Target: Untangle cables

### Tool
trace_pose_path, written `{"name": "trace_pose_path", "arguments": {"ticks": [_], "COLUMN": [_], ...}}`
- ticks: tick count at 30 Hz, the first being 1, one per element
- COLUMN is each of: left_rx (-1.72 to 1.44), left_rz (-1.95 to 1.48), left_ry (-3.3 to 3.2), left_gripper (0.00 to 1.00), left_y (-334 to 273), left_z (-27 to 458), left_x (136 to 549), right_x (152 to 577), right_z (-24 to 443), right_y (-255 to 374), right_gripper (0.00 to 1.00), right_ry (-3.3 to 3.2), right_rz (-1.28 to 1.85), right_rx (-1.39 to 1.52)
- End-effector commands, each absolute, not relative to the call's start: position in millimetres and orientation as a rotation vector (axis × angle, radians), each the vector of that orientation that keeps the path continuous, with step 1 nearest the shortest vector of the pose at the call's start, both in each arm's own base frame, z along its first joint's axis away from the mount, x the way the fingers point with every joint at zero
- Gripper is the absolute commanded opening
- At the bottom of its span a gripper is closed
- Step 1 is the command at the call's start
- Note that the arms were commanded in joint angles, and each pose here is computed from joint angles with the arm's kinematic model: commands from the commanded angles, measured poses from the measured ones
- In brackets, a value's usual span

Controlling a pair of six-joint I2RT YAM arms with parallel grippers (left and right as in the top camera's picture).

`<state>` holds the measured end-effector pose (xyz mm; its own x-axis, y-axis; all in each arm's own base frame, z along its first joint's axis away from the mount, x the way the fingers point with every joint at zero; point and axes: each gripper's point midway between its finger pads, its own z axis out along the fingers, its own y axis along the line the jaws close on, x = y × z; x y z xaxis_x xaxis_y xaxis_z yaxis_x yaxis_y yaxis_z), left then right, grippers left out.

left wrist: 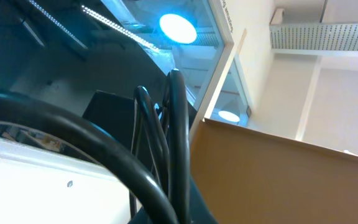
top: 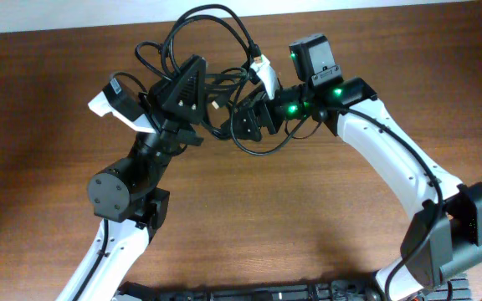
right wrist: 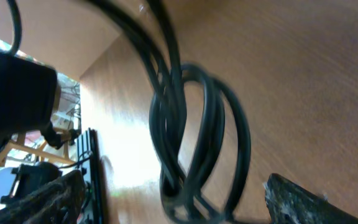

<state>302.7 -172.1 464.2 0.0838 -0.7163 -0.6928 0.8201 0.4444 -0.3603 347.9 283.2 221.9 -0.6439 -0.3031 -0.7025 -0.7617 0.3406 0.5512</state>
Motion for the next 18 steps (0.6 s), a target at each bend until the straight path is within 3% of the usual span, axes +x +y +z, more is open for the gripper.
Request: {"name": "trace_pose_path", "arguments": {"ticks": [1,2,3,4,5,8,9,11,12,13,14,18], "left_rx": [0.135,0.14,0.14,0.14,0.14,0.145,0.149,0.161,0.162,0.163,0.163,0.132], "left_rz": [-1.177,-1.185,-1.19,-1.19,-1.19,-1.192,-1.2,-1.216,-1.217,-1.217,-1.218,-1.161], "left_ry": [0.894,0.895,0.894,0.894,0.894,0.878,0.872,0.853,0.848,0.848,0.848,0.848], "left_gripper": [0.0,0.0,0.0,0.0,0.0,0.0,0.0,0.0,0.0,0.0,0.0,0.0], "left_y": [-171,-173,-175,-175,-175,-174,-176,-180,-180,-180,-180,-163], "left_z": [480,480,480,480,480,482,483,486,487,487,487,487], "left_x": [291,289,288,288,288,286,283,277,276,276,276,287], "right_x": [345,346,347,347,346,342,340,341,341,340,340,340], "right_z": [222,225,226,225,225,224,224,223,223,223,223,215], "right_y": [294,295,295,295,295,299,302,302,302,302,302,288], "right_gripper": [0.9,0.88,0.66,0.32,0.08,0.04,0.34,0.53,0.53,0.21,0.04,0.04], "right_ry": [2.05,2.027,2.021,2.024,2.028,2.032,2.03,2.034,2.034,2.034,2.035,2.121], "right_rz": [1.366,1.375,1.371,1.374,1.375,1.383,1.385,1.379,1.378,1.379,1.379,1.394], "right_rx": [-0.982,-0.991,-0.991,-0.99,-0.99,-1.001,-1.009,-1.008,-1.008,-1.008,-1.007,-0.947]}}
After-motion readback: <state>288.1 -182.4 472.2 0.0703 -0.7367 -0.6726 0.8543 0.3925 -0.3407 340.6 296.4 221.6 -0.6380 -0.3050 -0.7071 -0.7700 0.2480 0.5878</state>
